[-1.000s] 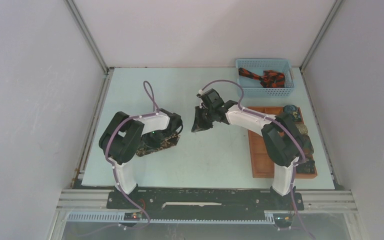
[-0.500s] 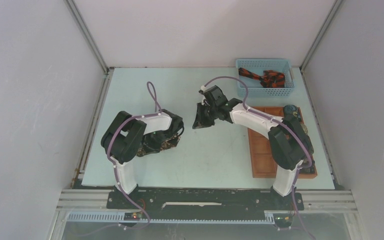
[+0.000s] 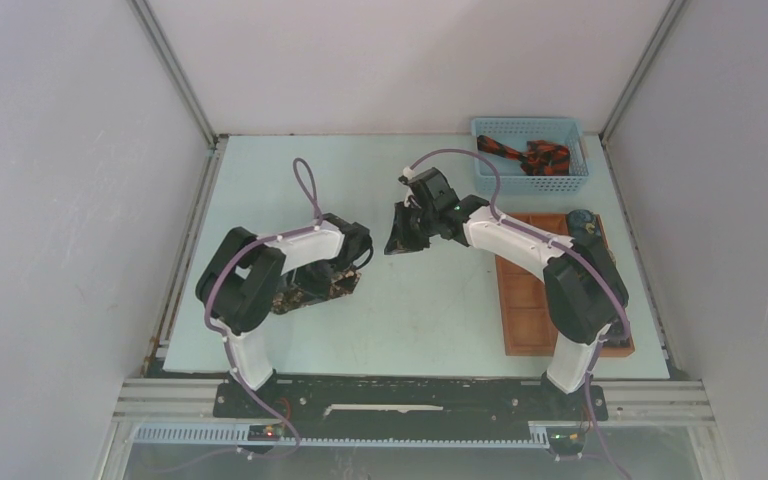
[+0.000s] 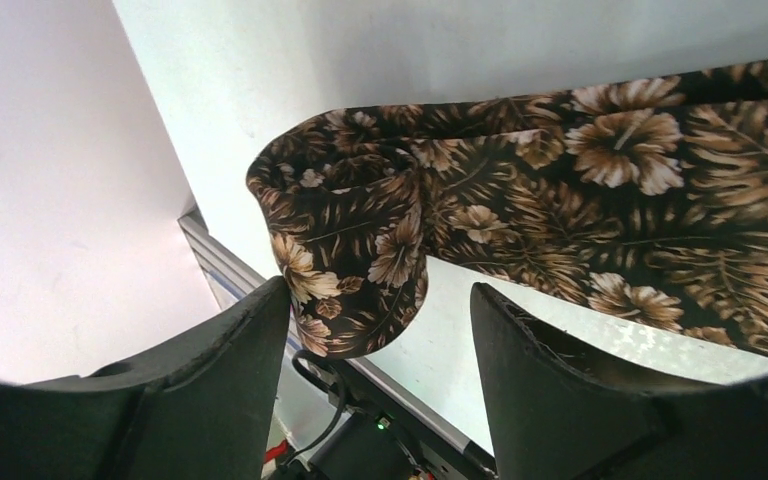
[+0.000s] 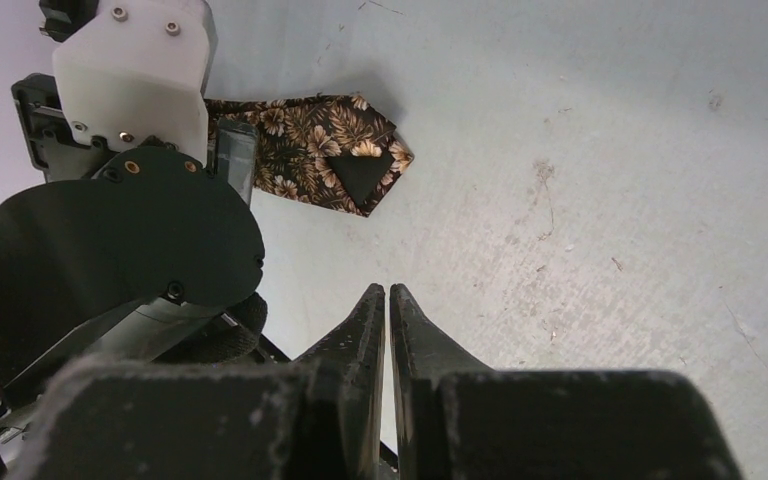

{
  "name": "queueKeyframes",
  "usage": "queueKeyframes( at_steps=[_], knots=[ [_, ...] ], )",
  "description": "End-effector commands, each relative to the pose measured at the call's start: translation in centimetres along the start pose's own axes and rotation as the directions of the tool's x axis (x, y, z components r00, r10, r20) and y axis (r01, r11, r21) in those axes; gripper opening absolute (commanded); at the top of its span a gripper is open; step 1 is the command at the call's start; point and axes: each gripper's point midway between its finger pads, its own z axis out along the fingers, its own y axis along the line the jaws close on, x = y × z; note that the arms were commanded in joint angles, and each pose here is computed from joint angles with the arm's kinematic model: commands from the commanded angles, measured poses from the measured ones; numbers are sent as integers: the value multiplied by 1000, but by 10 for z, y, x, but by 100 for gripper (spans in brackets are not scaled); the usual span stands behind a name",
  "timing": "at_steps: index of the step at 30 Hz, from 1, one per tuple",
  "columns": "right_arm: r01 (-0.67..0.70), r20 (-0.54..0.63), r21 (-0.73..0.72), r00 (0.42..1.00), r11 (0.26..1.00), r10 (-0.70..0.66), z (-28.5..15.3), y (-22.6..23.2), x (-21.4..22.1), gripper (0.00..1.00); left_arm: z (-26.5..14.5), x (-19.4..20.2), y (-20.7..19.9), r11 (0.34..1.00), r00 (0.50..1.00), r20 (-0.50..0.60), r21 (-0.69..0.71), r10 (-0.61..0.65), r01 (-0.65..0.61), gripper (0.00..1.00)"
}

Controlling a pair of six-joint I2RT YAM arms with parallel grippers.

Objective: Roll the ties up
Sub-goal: Roll the tie at the center of the board.

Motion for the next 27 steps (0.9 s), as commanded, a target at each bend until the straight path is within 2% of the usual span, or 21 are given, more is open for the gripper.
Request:
queueKeyframes(
  at_steps=[1, 9, 16, 21, 27],
  knots=[
    [31, 72, -48, 997, 998, -27, -20, 23, -21, 8, -14, -10, -18, 991, 998, 35, 130, -43, 38, 69],
    [33, 74, -47, 997, 998, -30, -23, 23, -22, 8, -30, -21, -41, 953, 994, 52, 291, -100, 81, 68],
    [34, 80, -56, 996, 998, -30, -25, 26, -22, 8, -43, -32, -44, 926, 985, 85, 360, -149, 109, 67],
    [39, 75, -67, 997, 997, -34, -24, 30, -21, 8, -58, -39, -36, 893, 967, 131, 427, -217, 142, 67],
    [79, 72, -129, 995, 989, -71, -20, 53, -16, 8, -77, -42, -8, 841, 926, 181, 502, -331, 202, 66]
  ],
)
